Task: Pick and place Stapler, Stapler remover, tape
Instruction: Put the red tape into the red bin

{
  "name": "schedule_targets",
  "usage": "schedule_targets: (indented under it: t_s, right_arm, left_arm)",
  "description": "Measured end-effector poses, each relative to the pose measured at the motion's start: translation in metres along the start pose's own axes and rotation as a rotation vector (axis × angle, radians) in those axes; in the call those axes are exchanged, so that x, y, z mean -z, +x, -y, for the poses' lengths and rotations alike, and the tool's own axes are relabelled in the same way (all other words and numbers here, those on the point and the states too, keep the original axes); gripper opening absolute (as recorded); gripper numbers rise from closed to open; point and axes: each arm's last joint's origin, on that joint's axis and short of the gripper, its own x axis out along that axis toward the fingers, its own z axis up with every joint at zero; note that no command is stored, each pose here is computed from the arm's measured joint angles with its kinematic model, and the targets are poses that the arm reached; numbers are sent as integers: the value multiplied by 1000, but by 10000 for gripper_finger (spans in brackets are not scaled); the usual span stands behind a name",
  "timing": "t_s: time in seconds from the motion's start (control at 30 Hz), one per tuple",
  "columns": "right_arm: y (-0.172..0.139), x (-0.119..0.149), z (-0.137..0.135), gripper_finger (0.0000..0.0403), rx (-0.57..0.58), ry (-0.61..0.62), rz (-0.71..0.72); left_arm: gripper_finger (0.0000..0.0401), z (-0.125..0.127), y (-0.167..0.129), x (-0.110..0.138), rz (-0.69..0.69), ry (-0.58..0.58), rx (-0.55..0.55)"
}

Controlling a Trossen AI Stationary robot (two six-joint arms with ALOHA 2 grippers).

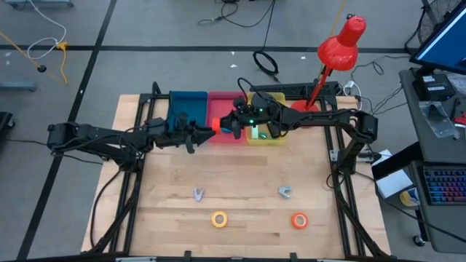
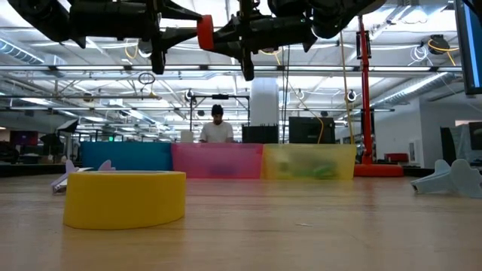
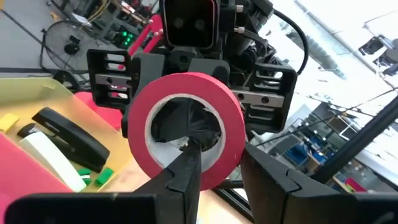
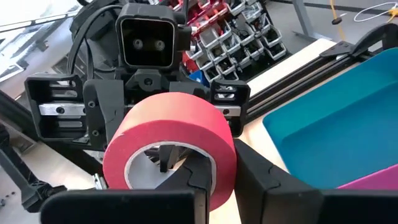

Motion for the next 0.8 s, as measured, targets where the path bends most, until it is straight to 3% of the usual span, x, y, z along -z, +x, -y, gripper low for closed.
schedule_targets:
  t_s: [0.2,0.37,0.8]
  right_arm:
    - [4,4,5,29,-10,11,-22]
    - [4,7,6,30,-12,19,-47]
    - [5,8,11,51,34,-5,-45]
  left_arm:
    - [101,0,14,0,-30,-12,-12]
    - [30,-1,22,0,-100,-3,12]
    - [30,-5,17,-10,-110,-2,-15]
